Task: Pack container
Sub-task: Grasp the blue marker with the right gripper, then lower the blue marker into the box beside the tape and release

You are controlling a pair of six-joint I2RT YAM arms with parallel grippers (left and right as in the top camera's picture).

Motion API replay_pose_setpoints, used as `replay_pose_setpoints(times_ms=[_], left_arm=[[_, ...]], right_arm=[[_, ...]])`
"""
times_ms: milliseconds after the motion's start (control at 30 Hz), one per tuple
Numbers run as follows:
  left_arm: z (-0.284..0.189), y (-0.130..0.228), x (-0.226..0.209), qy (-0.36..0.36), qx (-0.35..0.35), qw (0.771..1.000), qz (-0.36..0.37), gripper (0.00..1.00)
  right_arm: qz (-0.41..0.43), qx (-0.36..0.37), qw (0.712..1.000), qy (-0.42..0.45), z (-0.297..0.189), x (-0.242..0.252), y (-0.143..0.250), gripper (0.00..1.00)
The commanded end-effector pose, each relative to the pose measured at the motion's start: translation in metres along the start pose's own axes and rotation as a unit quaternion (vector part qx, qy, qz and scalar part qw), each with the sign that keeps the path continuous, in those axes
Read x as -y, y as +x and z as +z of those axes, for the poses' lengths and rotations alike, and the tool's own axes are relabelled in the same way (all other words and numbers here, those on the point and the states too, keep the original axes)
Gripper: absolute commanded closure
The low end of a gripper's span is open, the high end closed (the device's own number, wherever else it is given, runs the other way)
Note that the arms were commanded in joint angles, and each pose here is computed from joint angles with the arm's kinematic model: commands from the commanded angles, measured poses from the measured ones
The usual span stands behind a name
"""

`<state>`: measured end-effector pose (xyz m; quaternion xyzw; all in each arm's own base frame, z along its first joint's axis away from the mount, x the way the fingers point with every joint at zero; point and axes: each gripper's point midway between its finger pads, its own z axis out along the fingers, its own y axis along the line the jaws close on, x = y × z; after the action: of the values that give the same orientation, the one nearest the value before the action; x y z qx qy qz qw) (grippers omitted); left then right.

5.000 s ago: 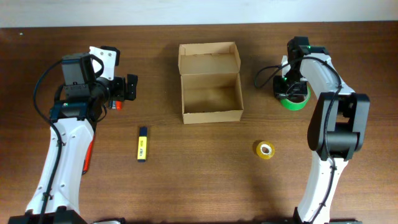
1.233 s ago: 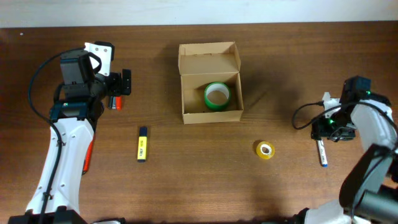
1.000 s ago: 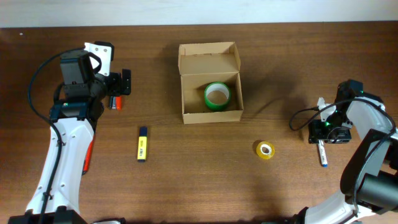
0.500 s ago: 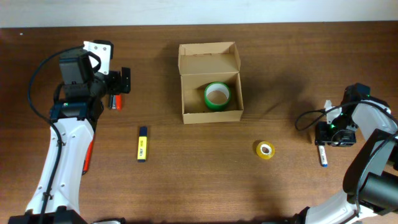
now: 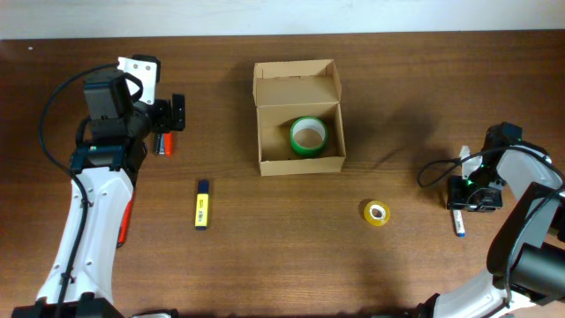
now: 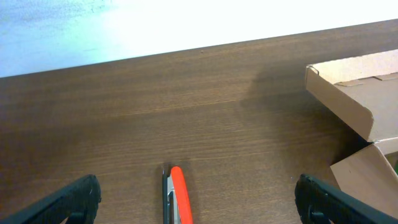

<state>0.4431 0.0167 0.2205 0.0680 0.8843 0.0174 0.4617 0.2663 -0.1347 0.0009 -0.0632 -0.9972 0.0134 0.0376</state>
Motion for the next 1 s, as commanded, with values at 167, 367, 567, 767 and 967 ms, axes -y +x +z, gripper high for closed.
replay_pose_setpoints(times_ms=[167,367,567,767,967], left_arm=[[0.000,-0.007,-0.005,-0.009,0.008,1.000,0.008,0.01],[0.000,-0.007,-0.005,-0.009,0.008,1.000,0.008,0.01],[-0.001,-0.009,-0.006,-0.010,0.012,1.000,0.008,0.01],[-0.001,-0.009,-0.006,-0.010,0.012,1.000,0.008,0.01],[-0.001,-0.009,-0.006,-0.010,0.012,1.000,0.008,0.01]], right_arm=[[0.014,-0.033,0.999,-0.019,0.018,-0.007,0.009,0.55],[0.018,-0.033,0.999,-0.019,0.019,-0.007,0.009,0.80],[0.028,-0.023,0.999,-0.030,0.018,-0.011,0.004,0.96],[0.046,0.014,0.998,-0.051,-0.029,-0.007,-0.032,0.96],[0.087,0.093,0.991,-0.050,-0.133,-0.005,-0.083,0.96]])
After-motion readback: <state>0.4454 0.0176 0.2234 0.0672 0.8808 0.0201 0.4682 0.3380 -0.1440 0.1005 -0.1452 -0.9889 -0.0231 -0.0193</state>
